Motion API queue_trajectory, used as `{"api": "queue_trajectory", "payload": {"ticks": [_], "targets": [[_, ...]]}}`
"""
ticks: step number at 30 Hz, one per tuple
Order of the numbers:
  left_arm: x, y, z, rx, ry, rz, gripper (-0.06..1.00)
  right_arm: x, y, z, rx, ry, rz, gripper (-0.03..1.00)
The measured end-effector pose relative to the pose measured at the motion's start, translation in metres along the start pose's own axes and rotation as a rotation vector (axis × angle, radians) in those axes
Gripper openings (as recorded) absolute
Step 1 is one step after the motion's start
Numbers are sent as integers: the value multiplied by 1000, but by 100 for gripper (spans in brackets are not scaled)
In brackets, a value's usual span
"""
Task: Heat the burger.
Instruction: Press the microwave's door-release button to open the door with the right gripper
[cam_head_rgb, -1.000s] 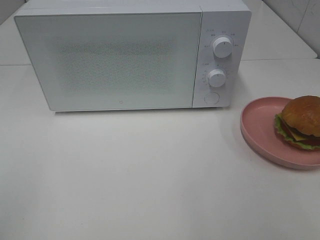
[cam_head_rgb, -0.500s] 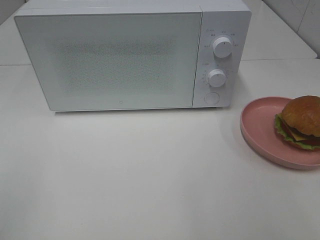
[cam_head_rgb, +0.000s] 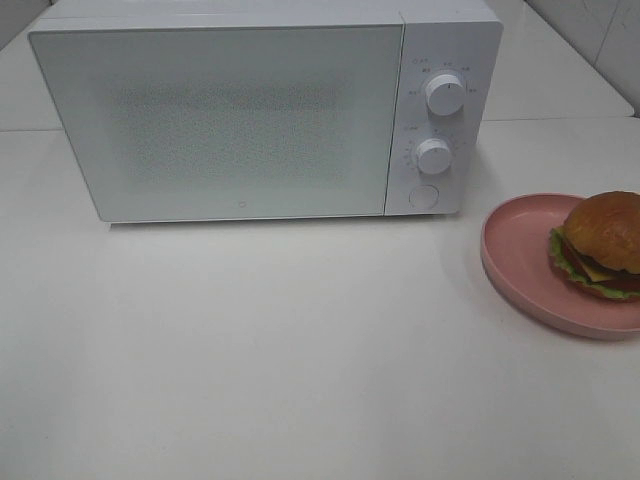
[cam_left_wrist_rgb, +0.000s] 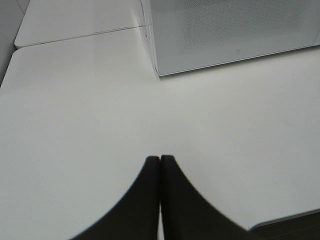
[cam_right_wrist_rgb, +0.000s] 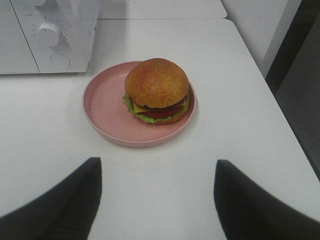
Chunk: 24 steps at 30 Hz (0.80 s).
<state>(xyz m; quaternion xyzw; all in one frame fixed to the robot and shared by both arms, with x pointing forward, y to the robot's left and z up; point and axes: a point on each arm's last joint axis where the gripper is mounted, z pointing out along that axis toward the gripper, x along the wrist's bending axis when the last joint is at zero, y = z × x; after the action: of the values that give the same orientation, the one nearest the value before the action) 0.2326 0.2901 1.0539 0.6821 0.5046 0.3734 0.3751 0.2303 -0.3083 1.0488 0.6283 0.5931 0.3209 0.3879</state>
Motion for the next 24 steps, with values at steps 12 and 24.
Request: {"api": "queue_trajectory", "payload": {"ticks": [12,24], "targets": [[0,0,0,0,0,0,0,0,0,0,0,0,0,62],[0,0,0,0,0,0,0,0,4,4,30,1,-4,62]]}}
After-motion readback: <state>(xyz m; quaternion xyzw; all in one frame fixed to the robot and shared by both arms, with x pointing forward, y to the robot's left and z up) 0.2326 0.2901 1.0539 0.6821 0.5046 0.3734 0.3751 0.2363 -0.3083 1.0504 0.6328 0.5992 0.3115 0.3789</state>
